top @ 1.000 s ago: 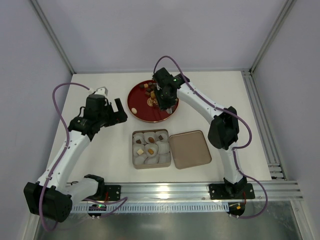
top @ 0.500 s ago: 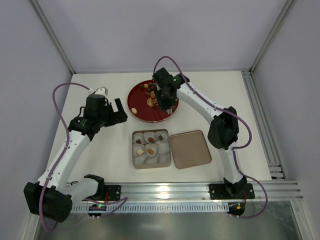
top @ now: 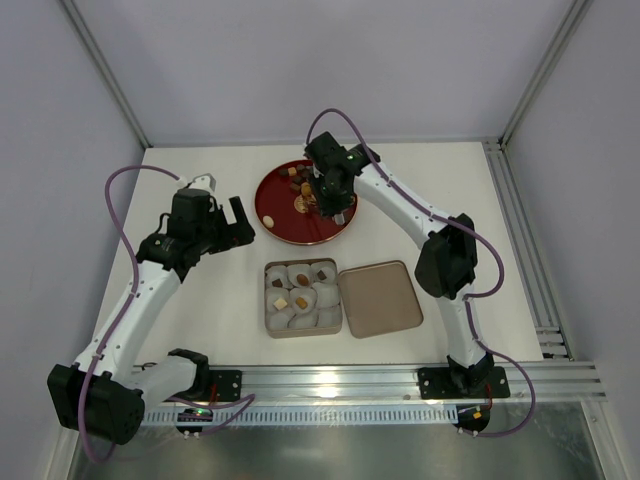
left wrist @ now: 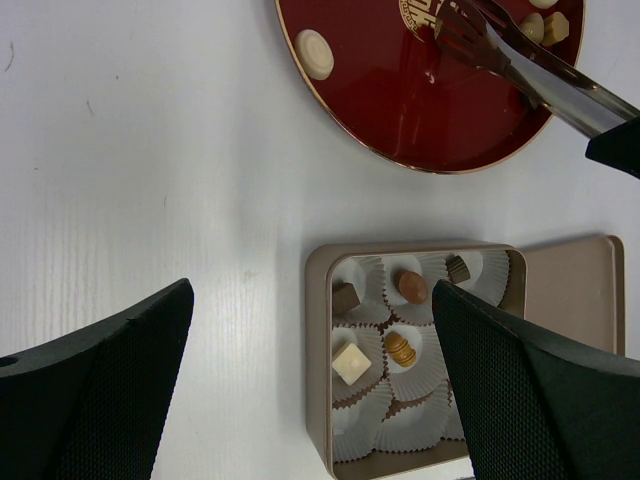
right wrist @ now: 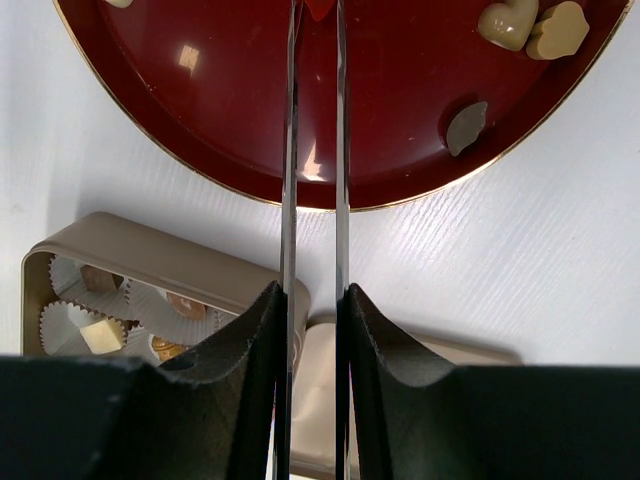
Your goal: Pack the chocolate
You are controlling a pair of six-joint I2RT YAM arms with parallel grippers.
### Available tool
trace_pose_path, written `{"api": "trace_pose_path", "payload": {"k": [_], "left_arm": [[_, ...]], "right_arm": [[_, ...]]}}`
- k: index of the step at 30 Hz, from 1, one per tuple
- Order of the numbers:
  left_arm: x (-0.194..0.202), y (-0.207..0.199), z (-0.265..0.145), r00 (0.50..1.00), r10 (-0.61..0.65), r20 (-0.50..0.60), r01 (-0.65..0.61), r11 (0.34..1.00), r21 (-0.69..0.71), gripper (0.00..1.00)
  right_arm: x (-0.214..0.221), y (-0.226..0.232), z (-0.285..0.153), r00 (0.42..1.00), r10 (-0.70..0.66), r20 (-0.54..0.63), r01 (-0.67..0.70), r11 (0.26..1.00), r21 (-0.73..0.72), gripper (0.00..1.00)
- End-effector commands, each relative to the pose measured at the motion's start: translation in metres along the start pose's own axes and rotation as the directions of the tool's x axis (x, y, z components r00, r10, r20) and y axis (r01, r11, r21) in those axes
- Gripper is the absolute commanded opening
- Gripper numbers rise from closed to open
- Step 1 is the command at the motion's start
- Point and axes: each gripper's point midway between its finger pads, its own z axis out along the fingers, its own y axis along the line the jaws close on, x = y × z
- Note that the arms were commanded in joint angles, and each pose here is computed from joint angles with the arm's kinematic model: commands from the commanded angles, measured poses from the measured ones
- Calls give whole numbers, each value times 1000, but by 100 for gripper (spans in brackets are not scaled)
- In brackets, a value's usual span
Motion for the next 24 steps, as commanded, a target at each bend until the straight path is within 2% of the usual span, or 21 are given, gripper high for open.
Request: {"api": "trace_pose_path", "payload": {"k": [1,15,24], "left_arm": [[-10,-5,-3,999,-12,41,11,1000,26,100],[-10,-5,-4,999,-12,43,11,1000,26,100],[-11,-5,-4,999,-14,44,13,1000,27,100]], "right_arm": [[-21,3,-29,996,-13,94,14,1000,-4,31],[-17,5,-63,988,4,156,3,999,-49,31],[13,4,-99,980,20,196,-6,997,-72,31]]}}
